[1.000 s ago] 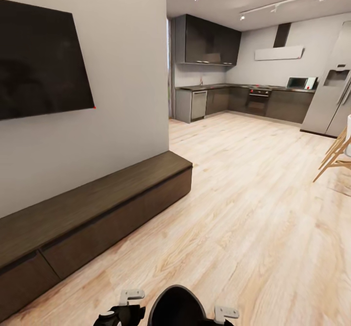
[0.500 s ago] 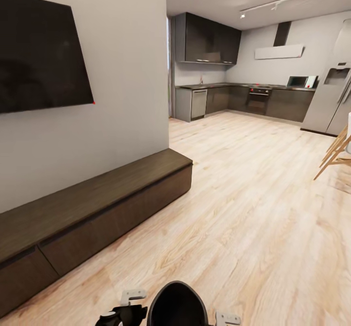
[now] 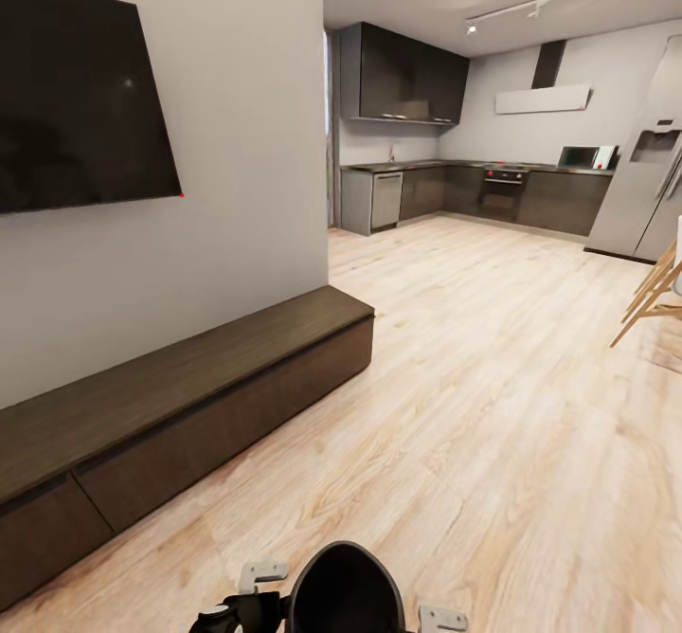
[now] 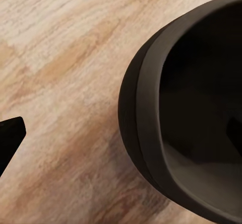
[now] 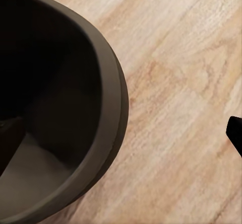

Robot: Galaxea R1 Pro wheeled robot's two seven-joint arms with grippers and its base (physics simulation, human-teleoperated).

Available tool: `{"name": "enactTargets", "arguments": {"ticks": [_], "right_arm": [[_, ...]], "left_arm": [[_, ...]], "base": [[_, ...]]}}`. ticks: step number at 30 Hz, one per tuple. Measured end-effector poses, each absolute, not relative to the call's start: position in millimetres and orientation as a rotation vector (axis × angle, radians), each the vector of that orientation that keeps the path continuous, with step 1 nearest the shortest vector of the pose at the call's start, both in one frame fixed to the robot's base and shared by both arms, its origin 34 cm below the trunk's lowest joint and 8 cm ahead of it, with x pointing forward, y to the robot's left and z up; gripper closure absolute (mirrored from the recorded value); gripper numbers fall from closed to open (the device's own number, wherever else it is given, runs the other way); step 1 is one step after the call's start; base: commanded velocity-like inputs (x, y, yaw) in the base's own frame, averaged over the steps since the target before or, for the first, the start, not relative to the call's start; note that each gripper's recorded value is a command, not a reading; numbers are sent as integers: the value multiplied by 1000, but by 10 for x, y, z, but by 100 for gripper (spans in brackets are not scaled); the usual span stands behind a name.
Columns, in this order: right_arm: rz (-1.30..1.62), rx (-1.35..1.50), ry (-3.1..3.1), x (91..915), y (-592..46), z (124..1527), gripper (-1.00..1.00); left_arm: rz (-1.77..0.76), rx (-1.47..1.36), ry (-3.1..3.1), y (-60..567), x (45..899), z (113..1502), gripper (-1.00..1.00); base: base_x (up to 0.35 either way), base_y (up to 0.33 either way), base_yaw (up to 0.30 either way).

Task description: Place each of the two pumpkins and all three candles from the living room inside a cabinet in the living room (use any cabinet), then make sure every cabinet is closed, and position the cauldron so it is next to a table in the living room.

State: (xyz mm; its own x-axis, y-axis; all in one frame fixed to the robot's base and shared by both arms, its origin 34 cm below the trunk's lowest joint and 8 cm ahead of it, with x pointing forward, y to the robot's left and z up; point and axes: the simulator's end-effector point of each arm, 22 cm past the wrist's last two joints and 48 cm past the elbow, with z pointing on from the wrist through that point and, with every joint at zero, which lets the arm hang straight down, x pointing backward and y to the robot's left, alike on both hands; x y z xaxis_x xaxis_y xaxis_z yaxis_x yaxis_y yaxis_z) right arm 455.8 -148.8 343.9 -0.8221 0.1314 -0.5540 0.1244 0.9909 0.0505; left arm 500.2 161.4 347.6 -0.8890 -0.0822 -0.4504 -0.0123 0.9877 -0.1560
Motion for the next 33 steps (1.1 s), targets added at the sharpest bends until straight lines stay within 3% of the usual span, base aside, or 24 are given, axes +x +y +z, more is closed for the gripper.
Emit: {"name": "enactTargets", "arguments": {"ticks": [33], "right_arm": [[17,175,2545,4455,-1480,2964,-100]], "left_arm": [[-315,46,2646,1261,4871,3050,-100]], "base": [[0,0,0]]}}
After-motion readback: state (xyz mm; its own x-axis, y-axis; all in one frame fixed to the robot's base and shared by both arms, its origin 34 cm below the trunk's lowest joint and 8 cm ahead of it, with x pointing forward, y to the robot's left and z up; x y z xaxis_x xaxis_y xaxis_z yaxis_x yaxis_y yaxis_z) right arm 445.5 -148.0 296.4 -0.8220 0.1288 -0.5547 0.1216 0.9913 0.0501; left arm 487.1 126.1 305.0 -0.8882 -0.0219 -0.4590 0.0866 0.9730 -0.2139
